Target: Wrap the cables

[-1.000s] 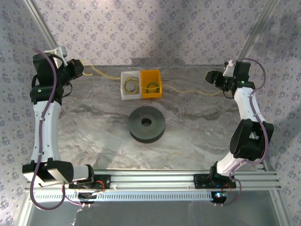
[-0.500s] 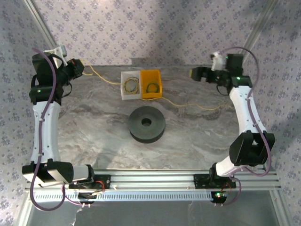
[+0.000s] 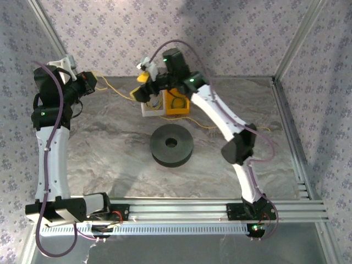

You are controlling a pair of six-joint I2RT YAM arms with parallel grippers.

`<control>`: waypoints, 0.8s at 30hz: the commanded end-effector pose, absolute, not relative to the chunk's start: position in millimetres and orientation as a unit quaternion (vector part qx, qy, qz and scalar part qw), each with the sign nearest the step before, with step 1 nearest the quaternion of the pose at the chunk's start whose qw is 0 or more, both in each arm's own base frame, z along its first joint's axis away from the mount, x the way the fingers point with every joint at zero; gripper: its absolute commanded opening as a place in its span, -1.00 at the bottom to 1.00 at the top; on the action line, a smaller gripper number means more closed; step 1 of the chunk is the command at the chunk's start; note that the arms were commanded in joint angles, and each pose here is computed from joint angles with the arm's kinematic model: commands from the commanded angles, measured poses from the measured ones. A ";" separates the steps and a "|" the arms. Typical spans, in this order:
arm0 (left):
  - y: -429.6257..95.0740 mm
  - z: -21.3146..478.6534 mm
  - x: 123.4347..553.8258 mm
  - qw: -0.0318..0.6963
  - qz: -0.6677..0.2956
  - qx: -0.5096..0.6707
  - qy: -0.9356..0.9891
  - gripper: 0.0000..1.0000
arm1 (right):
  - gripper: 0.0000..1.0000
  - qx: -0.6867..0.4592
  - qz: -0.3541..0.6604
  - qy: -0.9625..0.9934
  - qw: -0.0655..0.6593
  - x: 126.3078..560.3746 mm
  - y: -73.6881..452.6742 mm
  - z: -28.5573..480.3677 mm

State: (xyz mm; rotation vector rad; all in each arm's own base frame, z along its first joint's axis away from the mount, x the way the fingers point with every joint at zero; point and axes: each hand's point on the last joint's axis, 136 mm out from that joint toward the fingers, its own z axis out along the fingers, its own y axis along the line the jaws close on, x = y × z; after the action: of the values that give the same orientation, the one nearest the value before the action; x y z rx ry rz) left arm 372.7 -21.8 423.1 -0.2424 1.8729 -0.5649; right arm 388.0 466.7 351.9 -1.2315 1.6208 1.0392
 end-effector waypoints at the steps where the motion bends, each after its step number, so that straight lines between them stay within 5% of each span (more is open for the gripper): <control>1: -26.8 427.7 367.2 0.558 -0.247 -0.091 0.787 -1.00 | 0.82 -0.512 0.420 0.628 0.409 379.9 483.6 350.0; 10: -29.5 426.3 366.9 0.556 -0.255 -0.088 0.786 -1.00 | 0.66 -0.504 0.436 0.622 0.412 386.6 518.9 323.5; 24: -27.4 439.0 359.5 0.567 -0.250 -0.085 0.780 -1.00 | -0.38 -0.496 0.393 0.656 0.411 404.6 521.9 288.0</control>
State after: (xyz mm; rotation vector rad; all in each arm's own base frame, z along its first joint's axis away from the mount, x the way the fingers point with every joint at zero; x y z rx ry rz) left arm 373.3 -23.4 411.5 -0.2451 1.8986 -0.5768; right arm 396.9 522.7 285.8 -1.2658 1.6595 1.0379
